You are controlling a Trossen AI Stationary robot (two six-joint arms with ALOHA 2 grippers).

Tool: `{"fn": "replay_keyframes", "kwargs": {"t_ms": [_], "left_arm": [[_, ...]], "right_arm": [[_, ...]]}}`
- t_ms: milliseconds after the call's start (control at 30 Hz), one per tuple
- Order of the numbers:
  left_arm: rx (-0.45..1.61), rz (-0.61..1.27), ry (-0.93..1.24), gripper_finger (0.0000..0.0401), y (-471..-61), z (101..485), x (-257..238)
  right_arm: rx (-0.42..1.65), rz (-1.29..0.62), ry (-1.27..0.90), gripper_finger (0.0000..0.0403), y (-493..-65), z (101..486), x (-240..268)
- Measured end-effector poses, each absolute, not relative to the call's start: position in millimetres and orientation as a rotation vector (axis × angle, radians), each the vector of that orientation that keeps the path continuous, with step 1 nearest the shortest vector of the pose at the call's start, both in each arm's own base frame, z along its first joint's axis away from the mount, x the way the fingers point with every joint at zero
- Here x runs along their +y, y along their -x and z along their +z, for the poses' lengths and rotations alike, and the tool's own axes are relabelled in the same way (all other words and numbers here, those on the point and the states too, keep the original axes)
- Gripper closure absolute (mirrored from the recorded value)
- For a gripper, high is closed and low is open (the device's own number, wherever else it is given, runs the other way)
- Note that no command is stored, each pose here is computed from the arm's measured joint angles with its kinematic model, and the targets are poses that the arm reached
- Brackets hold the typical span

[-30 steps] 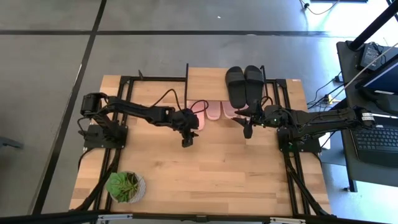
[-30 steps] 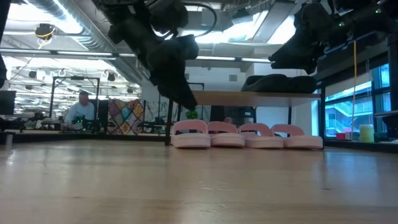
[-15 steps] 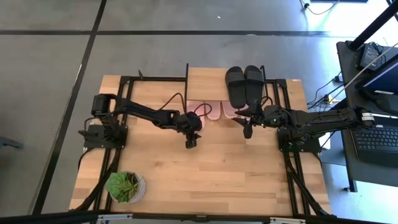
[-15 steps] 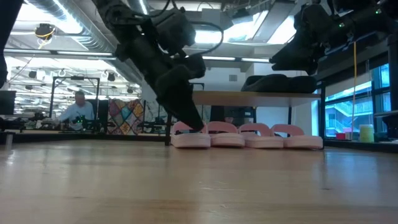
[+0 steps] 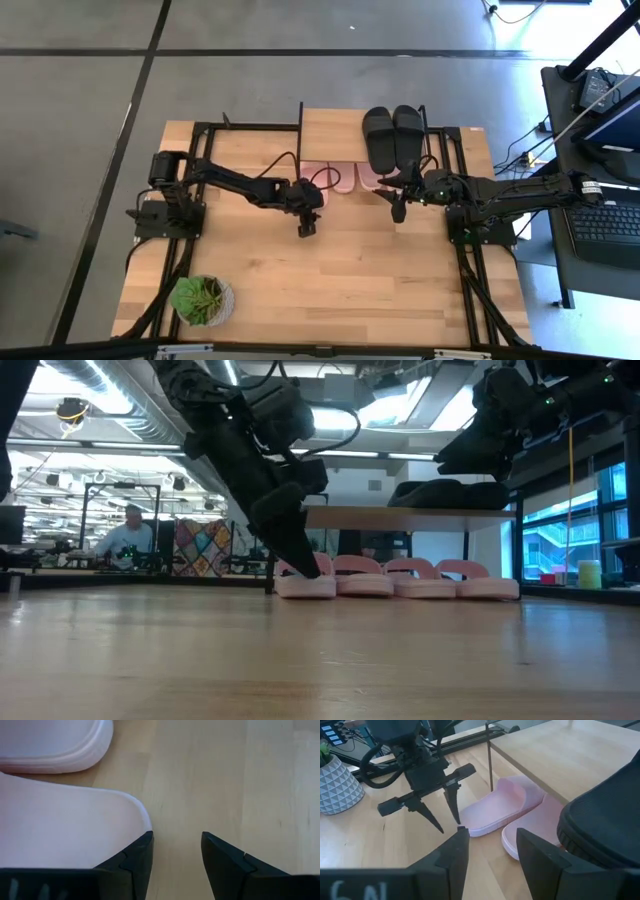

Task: Pick and place slides into the shelf
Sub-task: Put the pink slipper under the shelf

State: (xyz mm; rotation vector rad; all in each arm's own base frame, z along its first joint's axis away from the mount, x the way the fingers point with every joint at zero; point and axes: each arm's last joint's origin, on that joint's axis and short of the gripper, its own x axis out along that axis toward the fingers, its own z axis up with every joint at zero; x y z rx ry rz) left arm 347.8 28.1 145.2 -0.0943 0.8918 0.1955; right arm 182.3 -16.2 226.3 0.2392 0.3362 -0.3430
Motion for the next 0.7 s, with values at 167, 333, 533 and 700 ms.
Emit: {"fn": "replay_keyframes", "kwargs": {"t_ms": [167,333,533,700], "left_arm": [[0.89,0.17,0.131,0.0244,-347.9,145.2,28.2],[0.895,0.164,0.131,0.0244,-347.8,145.0,25.5],[0.892,0.217,0.109,0.0244,-347.5,145.0,28.4],[0.889,0.278,0.088,0.0244,-346.7,145.2,36.3]], "right_arm": [[0.336,-0.343,-0.237,0.0237,-182.3,226.3,-16.2],[0.337,-0.342,-0.237,0.0237,-182.3,226.3,-16.2],[0.337,-0.342,-0.237,0.0237,-182.3,226.3,-16.2],[0.337,-0.342,-0.237,0.0237,-182.3,226.3,-16.2]]}}
